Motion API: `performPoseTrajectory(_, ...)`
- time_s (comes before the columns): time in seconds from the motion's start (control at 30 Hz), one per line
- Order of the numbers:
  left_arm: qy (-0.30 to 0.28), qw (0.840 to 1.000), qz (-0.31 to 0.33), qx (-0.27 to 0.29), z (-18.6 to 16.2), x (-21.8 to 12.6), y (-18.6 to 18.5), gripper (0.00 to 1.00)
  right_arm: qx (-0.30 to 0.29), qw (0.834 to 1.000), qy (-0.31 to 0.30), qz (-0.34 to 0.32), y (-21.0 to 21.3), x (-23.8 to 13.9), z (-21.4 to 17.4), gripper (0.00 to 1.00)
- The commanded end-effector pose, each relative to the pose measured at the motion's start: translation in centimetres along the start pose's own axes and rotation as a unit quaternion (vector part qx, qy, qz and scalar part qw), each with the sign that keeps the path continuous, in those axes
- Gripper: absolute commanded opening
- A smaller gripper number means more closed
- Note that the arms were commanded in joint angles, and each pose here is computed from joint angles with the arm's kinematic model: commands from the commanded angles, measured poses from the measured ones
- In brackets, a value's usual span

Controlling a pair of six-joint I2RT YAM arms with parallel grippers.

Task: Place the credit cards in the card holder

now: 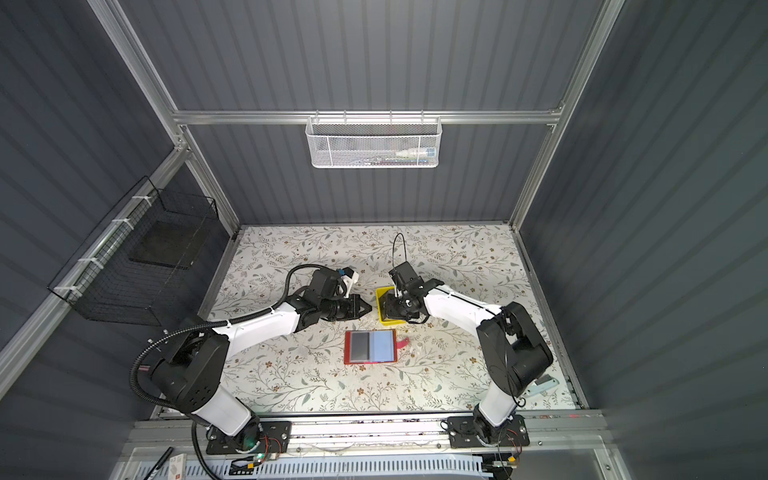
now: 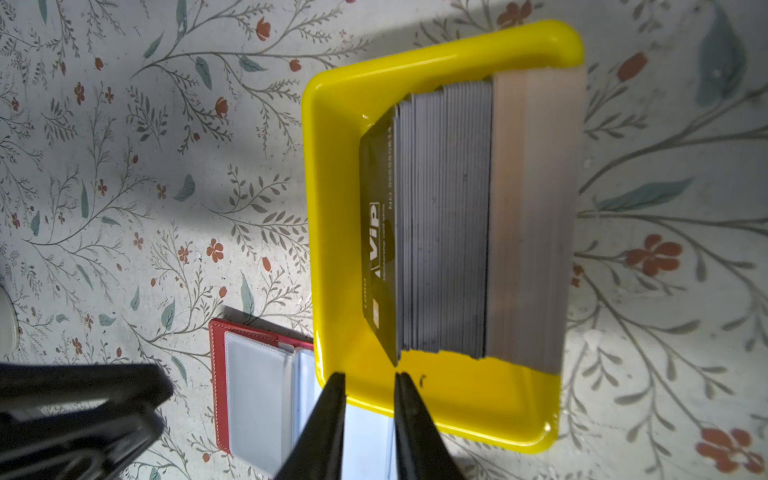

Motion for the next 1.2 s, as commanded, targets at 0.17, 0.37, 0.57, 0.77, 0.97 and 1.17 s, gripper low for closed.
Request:
performPoseTrajectory(0.17, -0.004, 1.000, -0.014, -0.005, 0.0, -0.2, 0.0, 0.14, 0.003, 1.000, 0.010, -0.012, 0.2, 0.7, 0.5, 0.24)
performPoseTrajectory(0.37, -0.004, 1.000, -0.014, -0.005, 0.0, -0.2, 0.0, 0.14, -0.001, 1.000, 0.007, -0.008, 0.4, 0.6, 0.6, 0.22)
performPoseTrajectory(0.57, -0.001, 1.000, -0.016, -0.008, 0.1, 0.1, 0.1, 0.14, -0.009, 1.000, 0.005, -0.003, 1.1, 0.3, 0.6, 0.21)
performPoseTrajectory(0.77, -0.002, 1.000, -0.019, -0.007, 0.2, 0.2, 0.0, 0.14, -0.015, 1.000, 0.005, -0.004, 1.6, 0.3, 0.7, 0.20)
performPoseTrajectory(0.97, -0.001, 1.000, -0.018, -0.008, 0.1, 0.1, 0.1, 0.14, -0.017, 1.000, 0.007, -0.010, 1.6, 0.7, 1.0, 0.20)
performPoseTrajectory(1.17, 0.000, 1.000, -0.020, -0.007, 0.1, 0.2, 0.1, 0.14, -0.024, 1.000, 0.010, -0.012, 1.7, 1.2, 1.5, 0.19)
Point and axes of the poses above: each gripper's point midway between its finger pads, its own x axis out along the fingers, its own y axis along the line the jaws close on, z = x × y, the point moved 10 cm from there along -x, back along the fingers, and after that the axes turned 7 degrees about -x, right-handed, at the moved point
